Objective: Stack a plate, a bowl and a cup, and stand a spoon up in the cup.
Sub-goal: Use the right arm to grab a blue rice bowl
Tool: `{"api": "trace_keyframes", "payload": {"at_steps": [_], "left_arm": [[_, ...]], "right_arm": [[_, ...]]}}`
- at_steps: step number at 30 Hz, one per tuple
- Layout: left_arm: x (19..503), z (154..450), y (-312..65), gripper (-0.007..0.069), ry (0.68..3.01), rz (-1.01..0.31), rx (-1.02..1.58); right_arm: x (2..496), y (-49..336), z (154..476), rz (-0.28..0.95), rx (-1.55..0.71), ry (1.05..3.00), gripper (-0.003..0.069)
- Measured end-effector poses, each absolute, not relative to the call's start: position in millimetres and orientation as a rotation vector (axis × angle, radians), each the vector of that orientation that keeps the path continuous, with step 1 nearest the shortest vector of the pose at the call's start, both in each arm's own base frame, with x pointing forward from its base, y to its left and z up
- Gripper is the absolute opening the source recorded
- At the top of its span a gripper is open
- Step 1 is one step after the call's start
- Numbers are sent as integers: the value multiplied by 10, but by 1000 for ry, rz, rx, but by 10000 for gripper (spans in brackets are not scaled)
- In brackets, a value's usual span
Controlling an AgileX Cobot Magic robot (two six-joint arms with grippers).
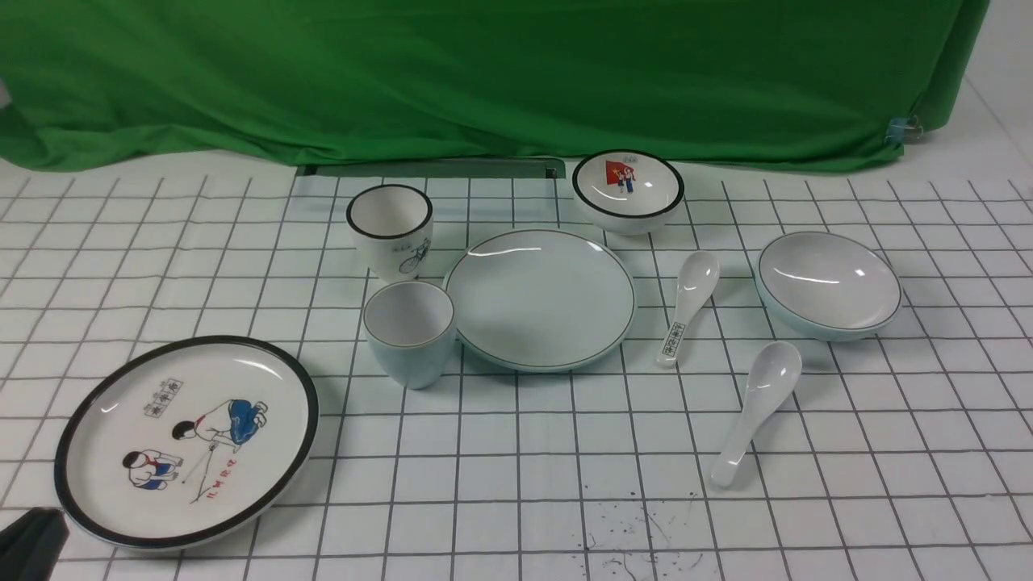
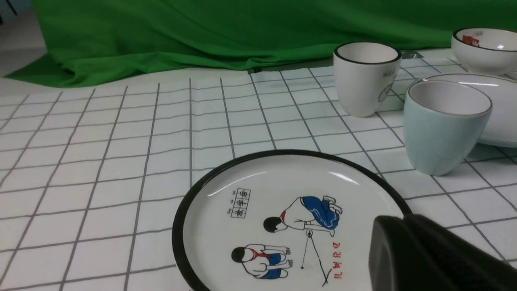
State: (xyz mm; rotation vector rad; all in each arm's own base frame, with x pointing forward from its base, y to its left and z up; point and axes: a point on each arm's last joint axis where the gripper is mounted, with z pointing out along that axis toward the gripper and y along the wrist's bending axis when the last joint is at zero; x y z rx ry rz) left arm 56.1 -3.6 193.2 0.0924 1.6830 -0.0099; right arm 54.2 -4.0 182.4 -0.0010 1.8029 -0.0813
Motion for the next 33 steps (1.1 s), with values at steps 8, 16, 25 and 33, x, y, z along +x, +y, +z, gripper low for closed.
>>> {"api": "trace_keyframes", "payload": {"at_steps": [8, 16, 25, 33], "left_arm": [[566, 2012, -35, -29, 1595, -9, 86], [533, 2287, -28, -29, 1291, -6, 66], [366, 2608, -11, -29, 893, -126, -21], [227, 3173, -33, -29, 856, -465, -138]], "right_arm": [[544, -39, 1832, -81, -2, 1793, 242], [564, -16, 2117, -68, -20, 1478, 242], [434, 17, 2507, 127, 63, 1021, 242], [435, 15, 2643, 140, 69, 1004, 88]]}}
